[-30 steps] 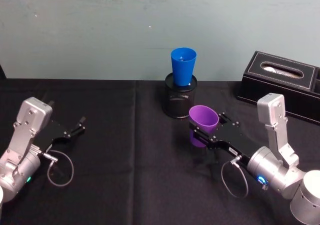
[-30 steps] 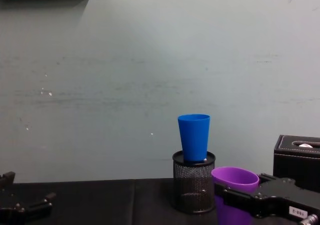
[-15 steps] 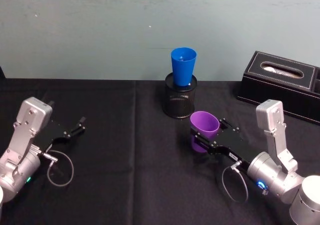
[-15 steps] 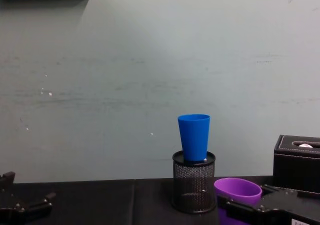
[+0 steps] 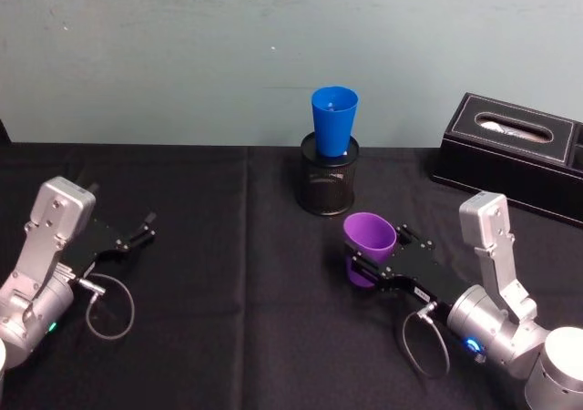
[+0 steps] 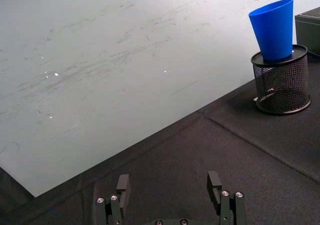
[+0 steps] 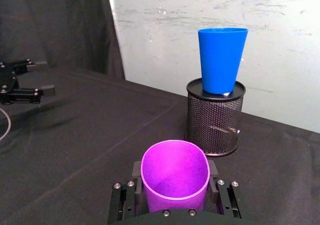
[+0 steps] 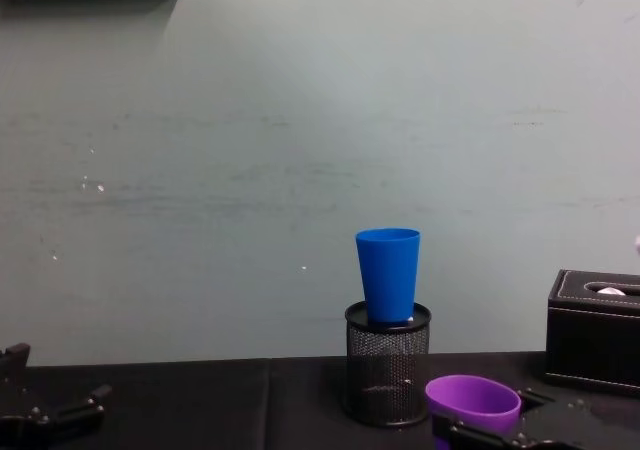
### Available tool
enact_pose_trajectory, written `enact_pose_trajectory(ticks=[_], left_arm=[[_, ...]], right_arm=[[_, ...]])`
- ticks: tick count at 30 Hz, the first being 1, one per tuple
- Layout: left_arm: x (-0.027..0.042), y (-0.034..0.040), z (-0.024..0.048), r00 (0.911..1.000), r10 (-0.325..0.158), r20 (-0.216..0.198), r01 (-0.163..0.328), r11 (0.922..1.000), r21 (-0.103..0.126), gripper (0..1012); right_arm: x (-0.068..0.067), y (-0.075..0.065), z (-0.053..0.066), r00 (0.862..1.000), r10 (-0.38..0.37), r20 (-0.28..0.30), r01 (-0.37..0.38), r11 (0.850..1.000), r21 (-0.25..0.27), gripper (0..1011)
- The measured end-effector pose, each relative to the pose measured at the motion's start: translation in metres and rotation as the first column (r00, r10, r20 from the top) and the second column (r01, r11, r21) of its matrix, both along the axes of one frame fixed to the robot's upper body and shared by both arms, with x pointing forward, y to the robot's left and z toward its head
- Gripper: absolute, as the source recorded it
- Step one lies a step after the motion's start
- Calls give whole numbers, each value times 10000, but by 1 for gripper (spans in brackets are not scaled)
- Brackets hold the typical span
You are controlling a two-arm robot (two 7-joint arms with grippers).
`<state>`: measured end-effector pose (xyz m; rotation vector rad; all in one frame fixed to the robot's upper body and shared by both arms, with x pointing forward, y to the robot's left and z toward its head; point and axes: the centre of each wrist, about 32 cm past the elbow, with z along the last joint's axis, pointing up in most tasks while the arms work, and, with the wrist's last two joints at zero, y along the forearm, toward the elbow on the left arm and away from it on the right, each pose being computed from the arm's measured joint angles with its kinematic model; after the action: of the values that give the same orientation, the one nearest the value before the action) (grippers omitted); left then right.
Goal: Pick up one cup with a gripper and tap it against the other cup.
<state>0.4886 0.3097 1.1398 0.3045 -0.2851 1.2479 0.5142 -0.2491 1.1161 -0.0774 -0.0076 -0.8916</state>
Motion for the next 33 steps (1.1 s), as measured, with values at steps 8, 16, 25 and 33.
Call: enact_pose_trajectory(ticks=[8, 16, 25, 33], left_arm=[[0, 0, 0, 10000, 0, 0, 0, 10000, 1, 1011], [0, 0, 0, 10000, 0, 1, 0, 10000, 0, 1011], [0, 0, 0, 10000, 0, 0, 0, 10000, 0, 1011], [0, 0, 0, 10000, 0, 0, 0, 10000, 0, 1011]], right_arm=[[5, -2, -27, 10000, 64, -7, -64, 10000, -76, 733], [10, 0, -44, 9999, 137, -29, -138, 9998, -135, 733], [7, 9, -52, 9998, 214, -30, -214, 9996, -174, 733], [8, 10, -51, 9997, 227, -25, -227, 9996, -182, 733]])
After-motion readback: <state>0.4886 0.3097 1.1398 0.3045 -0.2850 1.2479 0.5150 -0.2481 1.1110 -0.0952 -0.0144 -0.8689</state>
